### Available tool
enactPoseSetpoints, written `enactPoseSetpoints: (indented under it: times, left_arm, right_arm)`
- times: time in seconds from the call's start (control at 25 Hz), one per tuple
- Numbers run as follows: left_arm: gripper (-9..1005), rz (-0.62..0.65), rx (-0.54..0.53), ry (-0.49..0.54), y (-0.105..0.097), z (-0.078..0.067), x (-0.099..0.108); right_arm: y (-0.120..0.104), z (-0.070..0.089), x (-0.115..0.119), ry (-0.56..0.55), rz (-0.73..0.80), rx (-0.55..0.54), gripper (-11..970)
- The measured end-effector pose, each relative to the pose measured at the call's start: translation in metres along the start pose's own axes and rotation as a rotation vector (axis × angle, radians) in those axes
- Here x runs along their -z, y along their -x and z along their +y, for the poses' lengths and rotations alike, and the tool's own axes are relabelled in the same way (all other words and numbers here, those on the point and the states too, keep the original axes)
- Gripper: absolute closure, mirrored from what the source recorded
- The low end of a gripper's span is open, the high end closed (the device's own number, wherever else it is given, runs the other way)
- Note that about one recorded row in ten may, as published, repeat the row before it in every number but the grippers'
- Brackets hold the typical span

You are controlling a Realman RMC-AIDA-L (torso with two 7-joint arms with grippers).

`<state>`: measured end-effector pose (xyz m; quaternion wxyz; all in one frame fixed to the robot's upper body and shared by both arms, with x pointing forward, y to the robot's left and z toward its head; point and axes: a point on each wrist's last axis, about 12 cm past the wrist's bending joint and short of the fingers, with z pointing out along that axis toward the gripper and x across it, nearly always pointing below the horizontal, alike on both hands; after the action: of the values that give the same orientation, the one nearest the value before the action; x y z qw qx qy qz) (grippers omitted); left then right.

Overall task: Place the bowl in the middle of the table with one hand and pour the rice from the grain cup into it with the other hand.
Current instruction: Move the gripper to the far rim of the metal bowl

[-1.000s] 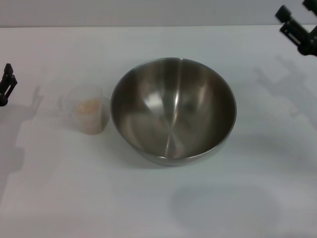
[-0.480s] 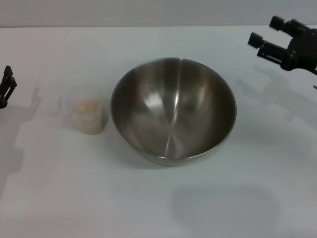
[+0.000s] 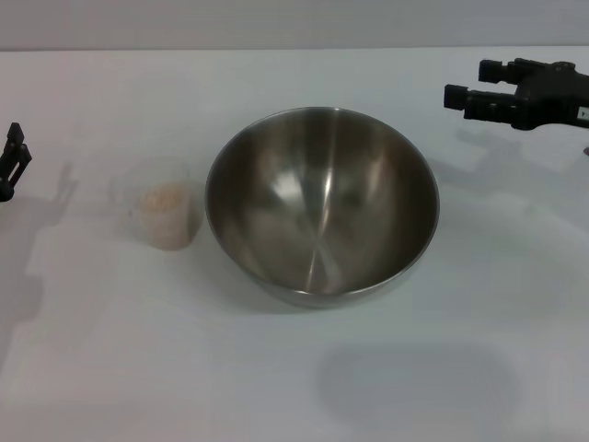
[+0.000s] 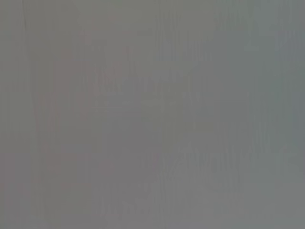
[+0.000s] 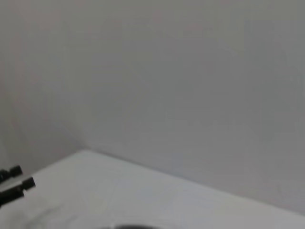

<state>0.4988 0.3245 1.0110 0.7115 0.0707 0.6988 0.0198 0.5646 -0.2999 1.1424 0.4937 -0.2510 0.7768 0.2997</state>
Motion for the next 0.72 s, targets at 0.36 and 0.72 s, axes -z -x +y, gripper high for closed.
enactPoseSetpoints:
  times: [0.36,0.72]
  left_arm:
    - [223,-0.001,0.024,-0.007,-0.001,-0.001,0.003]
    - [225,-0.002,0.027,-0.006,-0.001,-0.001,0.004]
  right_arm:
    - [0.035,0.005,-0.015,-0.006,0.242,-0.053,168]
    - [0.061,0.011,-0.033,-0.056,0.437,-0.103,168]
